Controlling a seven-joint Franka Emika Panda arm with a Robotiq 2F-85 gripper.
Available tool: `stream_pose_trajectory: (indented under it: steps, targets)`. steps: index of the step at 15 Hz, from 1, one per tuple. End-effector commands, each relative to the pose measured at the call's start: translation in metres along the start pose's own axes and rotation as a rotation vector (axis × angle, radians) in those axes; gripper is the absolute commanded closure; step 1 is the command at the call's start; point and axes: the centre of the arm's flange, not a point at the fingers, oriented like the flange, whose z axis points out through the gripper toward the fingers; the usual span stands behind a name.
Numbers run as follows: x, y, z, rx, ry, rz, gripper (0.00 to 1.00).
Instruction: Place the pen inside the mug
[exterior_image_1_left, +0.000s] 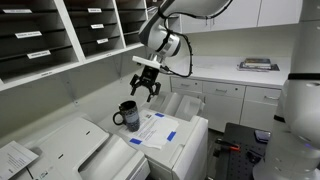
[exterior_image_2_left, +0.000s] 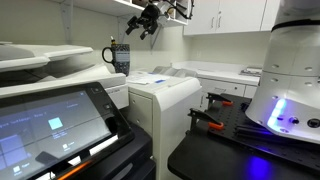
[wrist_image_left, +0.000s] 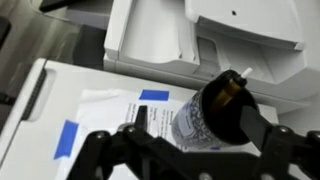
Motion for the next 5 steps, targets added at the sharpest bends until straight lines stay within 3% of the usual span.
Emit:
stream_pose_trajectory:
  steps: [1, 5]
  targets:
    - [-0.013, 0.011, -0.017, -0.001, 0.156, -0.132, 0.00]
    - [-0.025, 0.015, -0.028, 0.046, 0.280, -0.314, 0.00]
